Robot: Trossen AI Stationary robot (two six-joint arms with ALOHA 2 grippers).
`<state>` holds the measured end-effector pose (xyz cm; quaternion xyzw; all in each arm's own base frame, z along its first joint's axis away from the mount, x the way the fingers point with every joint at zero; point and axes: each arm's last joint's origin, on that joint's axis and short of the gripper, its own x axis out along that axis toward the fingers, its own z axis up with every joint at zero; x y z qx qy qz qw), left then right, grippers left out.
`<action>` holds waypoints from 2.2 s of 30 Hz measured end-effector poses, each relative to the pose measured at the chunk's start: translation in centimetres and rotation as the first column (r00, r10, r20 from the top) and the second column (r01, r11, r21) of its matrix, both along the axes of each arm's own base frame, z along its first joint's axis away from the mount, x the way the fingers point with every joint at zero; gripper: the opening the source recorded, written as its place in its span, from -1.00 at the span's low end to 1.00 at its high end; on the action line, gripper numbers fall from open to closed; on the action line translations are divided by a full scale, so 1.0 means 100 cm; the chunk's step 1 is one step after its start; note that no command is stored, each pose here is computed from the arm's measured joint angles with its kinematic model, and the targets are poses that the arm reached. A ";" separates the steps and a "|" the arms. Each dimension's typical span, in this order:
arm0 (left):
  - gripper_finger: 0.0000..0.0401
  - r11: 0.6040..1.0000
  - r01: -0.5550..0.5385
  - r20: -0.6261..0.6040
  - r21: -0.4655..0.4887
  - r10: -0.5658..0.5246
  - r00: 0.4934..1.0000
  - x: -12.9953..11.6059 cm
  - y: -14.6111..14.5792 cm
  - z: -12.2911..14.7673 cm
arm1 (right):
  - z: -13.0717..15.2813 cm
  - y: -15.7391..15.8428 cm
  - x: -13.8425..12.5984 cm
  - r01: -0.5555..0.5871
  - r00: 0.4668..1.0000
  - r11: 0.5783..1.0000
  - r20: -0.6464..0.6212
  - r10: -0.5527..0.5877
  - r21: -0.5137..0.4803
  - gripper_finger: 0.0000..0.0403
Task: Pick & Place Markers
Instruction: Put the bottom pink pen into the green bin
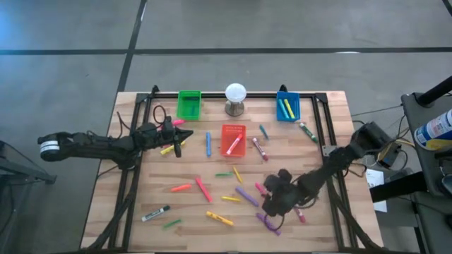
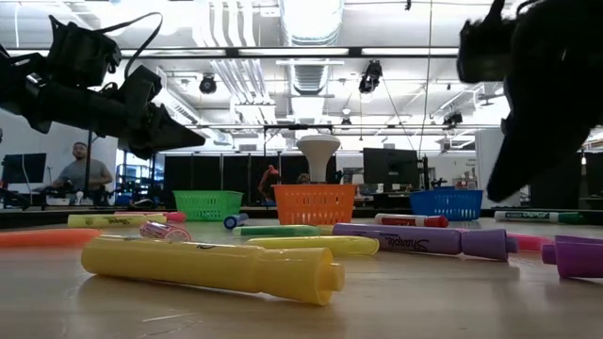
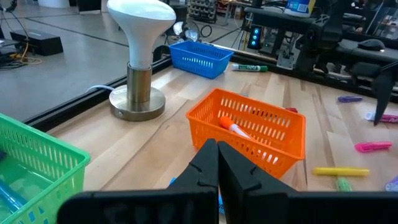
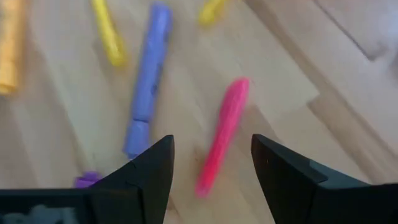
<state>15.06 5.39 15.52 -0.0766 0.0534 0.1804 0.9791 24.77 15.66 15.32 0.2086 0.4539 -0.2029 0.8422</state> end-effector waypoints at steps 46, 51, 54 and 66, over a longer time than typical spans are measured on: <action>-0.82 0.998 -0.002 -0.016 -0.062 0.001 1.000 0.000 0.000 -0.004 | 0.003 -0.009 0.016 -0.065 0.996 0.997 -0.067 0.063 -0.030 -0.78; -0.81 0.999 0.016 -0.039 -0.046 -0.018 0.999 0.000 -0.001 -0.005 | 0.018 -0.018 0.013 -0.092 0.996 0.989 0.002 0.092 -0.120 -0.78; -0.80 0.999 0.018 -0.041 -0.046 -0.020 0.999 0.000 -0.001 -0.005 | 0.027 -0.025 0.019 -0.128 0.987 0.979 0.077 0.141 -0.159 -0.78; -0.47 0.980 0.196 0.160 0.007 -0.195 0.968 0.006 -0.018 0.015 | 0.039 -0.080 0.064 -0.290 0.751 0.896 0.500 0.430 -0.336 -0.78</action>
